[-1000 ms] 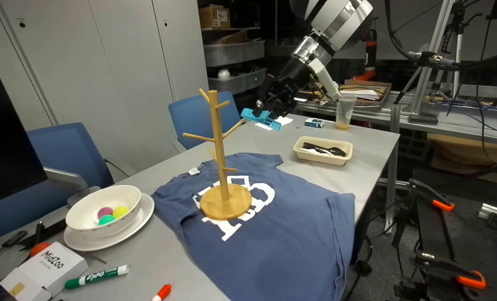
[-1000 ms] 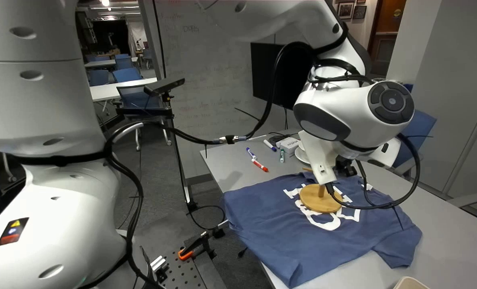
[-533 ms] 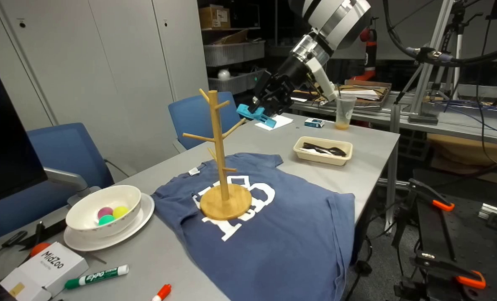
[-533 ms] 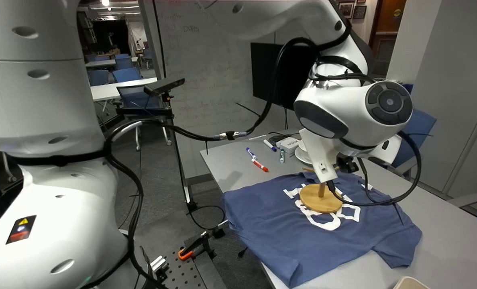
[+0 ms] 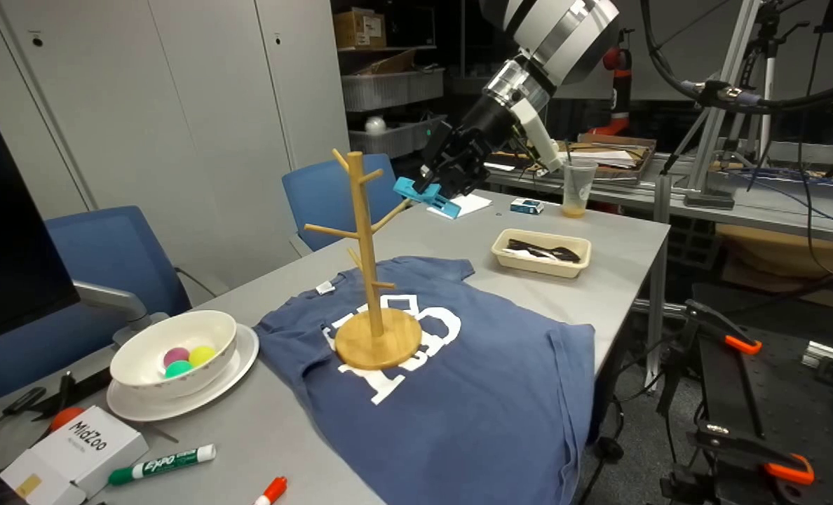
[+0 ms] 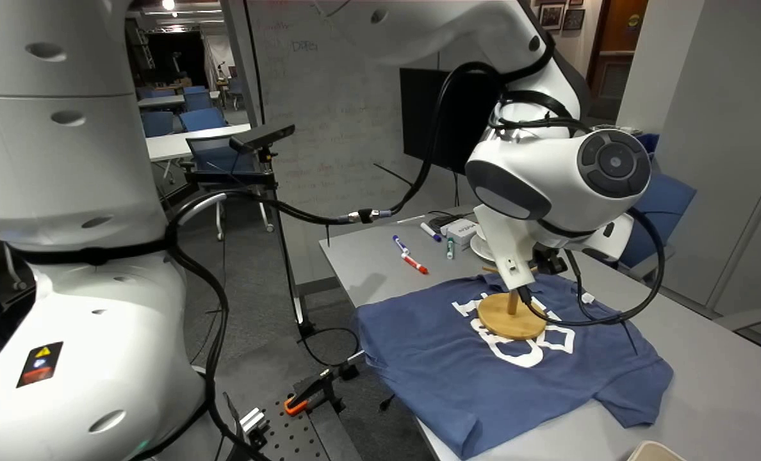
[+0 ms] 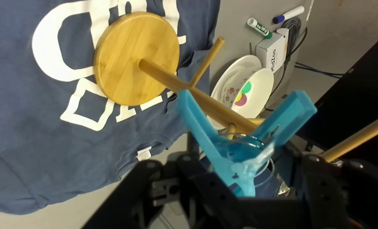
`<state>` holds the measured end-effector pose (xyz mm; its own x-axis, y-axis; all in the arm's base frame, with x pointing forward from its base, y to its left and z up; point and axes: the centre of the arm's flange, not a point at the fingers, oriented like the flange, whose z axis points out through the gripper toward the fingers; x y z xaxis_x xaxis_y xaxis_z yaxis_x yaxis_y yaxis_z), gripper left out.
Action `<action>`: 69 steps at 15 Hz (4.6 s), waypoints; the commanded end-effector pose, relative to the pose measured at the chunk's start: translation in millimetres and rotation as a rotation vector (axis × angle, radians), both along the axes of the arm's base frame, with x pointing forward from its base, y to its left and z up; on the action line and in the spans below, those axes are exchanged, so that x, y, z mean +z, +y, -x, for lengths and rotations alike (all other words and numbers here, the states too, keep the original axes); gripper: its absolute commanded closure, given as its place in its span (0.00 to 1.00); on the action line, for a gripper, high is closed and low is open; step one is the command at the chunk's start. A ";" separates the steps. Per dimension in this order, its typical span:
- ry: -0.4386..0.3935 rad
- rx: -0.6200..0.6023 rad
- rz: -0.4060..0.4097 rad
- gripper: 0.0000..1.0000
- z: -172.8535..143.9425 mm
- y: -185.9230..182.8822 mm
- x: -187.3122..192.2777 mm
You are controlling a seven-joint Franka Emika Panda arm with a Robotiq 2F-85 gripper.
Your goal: Hang the peg on the stand
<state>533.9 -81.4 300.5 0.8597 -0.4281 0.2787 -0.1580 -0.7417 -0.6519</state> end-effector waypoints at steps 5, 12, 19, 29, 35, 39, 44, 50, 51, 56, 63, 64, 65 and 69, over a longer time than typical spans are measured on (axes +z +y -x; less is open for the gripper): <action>-0.007 -0.003 0.004 0.67 0.8 -1.7 -8.5; 0.017 0.004 -0.002 0.67 2.6 0.5 -18.6; 0.022 0.033 -0.011 0.67 -1.9 18.9 -24.1; 0.039 0.058 -0.005 0.17 -6.2 34.0 -32.6; 0.051 0.064 -0.002 0.00 -4.8 35.2 -37.0; 0.058 0.066 0.002 0.00 -3.2 34.6 -36.9; 0.047 0.064 0.080 0.00 1.9 31.9 -23.6; -0.036 0.066 0.246 0.00 9.6 26.6 14.5; -0.051 0.067 0.266 0.00 11.8 26.7 20.8; -0.128 0.082 0.362 0.00 26.3 31.5 62.6; -0.233 0.114 0.456 0.00 52.3 45.8 113.7; -0.239 0.131 0.478 0.00 55.9 48.1 119.5; -0.241 0.156 0.504 0.00 58.3 50.3 124.8; -0.237 0.277 0.627 0.00 64.0 56.3 143.4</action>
<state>484.2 -30.1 417.8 0.7998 0.0222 0.5998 0.1439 -0.9773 -0.1557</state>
